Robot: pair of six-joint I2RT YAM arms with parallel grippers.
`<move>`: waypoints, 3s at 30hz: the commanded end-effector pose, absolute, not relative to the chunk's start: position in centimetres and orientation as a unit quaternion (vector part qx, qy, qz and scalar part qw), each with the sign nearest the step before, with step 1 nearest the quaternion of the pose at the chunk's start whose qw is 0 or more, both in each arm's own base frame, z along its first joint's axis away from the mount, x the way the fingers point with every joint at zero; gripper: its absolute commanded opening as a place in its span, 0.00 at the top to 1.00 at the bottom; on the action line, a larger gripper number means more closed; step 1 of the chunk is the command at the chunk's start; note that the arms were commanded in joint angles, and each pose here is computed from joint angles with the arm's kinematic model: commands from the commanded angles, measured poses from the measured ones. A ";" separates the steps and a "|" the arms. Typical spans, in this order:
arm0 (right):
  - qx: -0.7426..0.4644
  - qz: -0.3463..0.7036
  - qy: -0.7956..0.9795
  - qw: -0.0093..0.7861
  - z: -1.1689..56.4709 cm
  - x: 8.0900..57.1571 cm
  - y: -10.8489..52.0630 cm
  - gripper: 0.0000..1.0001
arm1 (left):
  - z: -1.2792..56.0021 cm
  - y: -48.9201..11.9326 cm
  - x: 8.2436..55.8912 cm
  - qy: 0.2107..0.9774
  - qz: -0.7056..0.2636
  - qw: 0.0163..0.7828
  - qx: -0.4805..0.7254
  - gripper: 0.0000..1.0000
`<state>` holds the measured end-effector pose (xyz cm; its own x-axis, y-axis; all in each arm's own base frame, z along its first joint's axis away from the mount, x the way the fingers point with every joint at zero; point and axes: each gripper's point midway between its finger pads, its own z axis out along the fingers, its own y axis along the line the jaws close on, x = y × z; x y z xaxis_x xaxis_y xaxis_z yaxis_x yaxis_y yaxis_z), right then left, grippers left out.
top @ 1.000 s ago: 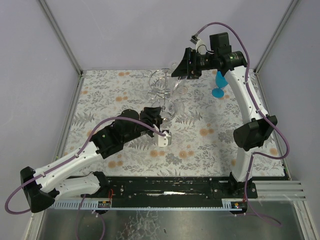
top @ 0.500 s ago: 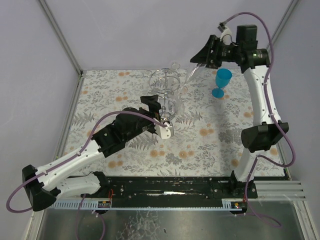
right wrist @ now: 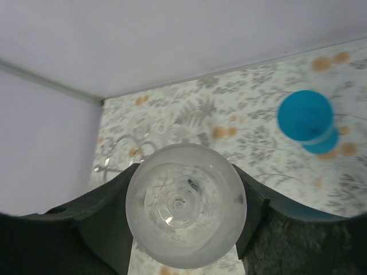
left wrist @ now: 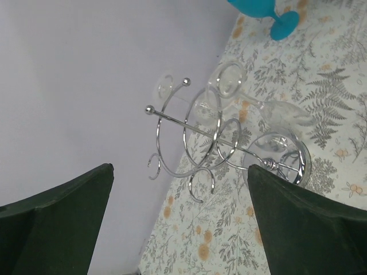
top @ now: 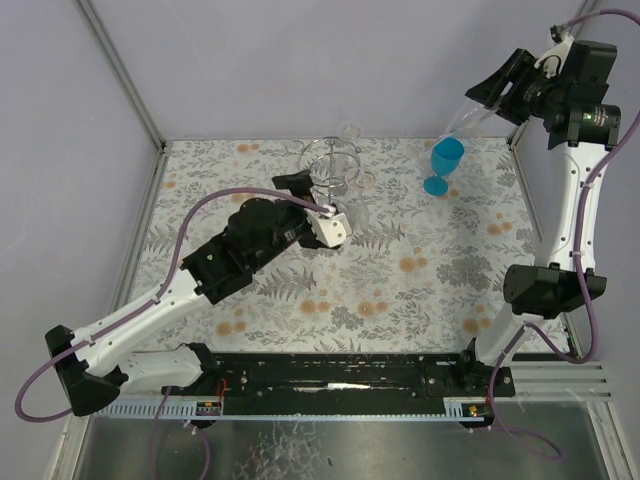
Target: Take the wine glass off the wine glass rack
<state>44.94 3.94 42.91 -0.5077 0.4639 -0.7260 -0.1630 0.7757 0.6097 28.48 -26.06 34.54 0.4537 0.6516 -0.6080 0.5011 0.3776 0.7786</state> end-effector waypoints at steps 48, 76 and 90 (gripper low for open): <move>0.141 -0.147 0.748 0.631 34.6 54.0 -10.4 0.69 | 36.9 -18.5 38.3 0.744 -0.089 0.605 0.271 0.01; 0.239 -0.170 0.723 0.626 26.8 52.8 -11.6 0.66 | 35.6 -17.9 37.9 0.752 -0.081 0.591 0.281 0.01; 0.273 -0.180 0.715 0.618 26.7 51.6 -12.6 0.64 | 35.9 -18.0 38.0 0.752 -0.088 0.592 0.275 0.01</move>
<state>52.21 -11.76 23.33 -0.2088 0.1507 -0.9663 0.5658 0.8245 0.0063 38.04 -18.17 35.26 -0.1552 0.3278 -0.9319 0.5204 0.8290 0.2049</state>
